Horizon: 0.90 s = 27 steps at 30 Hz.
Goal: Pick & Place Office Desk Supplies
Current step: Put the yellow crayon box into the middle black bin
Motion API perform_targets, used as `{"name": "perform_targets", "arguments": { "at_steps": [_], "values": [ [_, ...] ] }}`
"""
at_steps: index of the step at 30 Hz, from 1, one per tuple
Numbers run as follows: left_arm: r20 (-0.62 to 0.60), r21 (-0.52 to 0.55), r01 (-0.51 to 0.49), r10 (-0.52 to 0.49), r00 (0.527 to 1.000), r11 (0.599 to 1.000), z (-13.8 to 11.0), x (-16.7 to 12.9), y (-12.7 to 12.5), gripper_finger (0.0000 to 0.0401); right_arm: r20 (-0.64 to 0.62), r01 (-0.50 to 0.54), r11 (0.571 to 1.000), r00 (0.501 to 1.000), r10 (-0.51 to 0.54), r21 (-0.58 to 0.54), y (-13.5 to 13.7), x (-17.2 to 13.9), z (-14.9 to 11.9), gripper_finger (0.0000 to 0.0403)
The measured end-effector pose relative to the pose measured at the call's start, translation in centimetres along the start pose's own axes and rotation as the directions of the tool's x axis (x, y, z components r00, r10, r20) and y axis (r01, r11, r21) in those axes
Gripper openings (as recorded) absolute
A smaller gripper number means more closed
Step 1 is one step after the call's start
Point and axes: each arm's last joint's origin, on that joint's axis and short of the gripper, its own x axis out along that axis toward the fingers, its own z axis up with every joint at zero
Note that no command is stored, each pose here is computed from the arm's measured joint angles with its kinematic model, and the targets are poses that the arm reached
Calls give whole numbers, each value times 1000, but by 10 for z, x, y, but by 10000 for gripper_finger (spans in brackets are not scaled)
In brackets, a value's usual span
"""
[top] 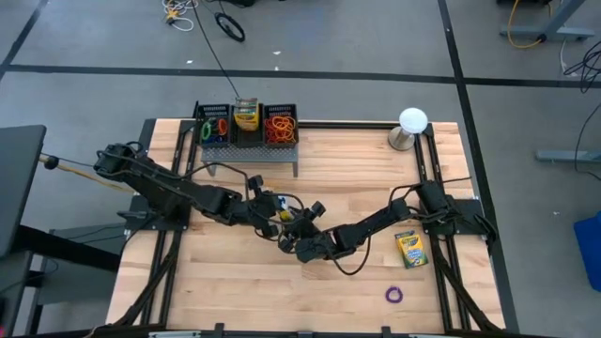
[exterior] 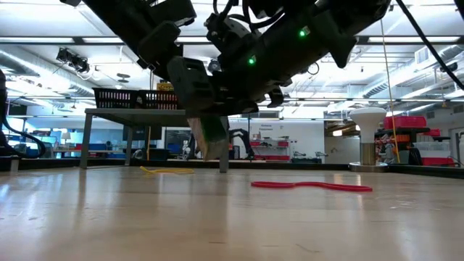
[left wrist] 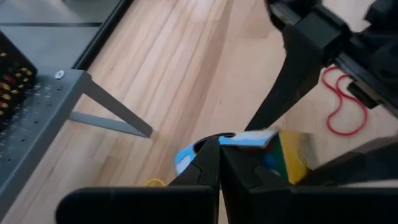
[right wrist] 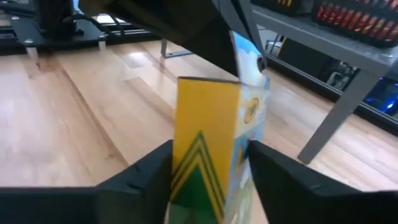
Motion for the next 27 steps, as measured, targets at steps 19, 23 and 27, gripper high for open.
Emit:
{"name": "perform_targets", "arguments": {
  "at_steps": [19,23,27],
  "values": [
    [63,131,45,-54,997,990,-17,-68,3,185,-77,-185,976,981,177,-112,0,3,3,120],
    [133,140,110,-129,983,984,-44,-83,5,186,-40,-291,953,957,289,-82,-6,15,8,108],
    [251,125,192,-218,943,973,-68,-93,10,167,100,-467,884,879,466,-8,-20,31,14,108]
  ]
}}
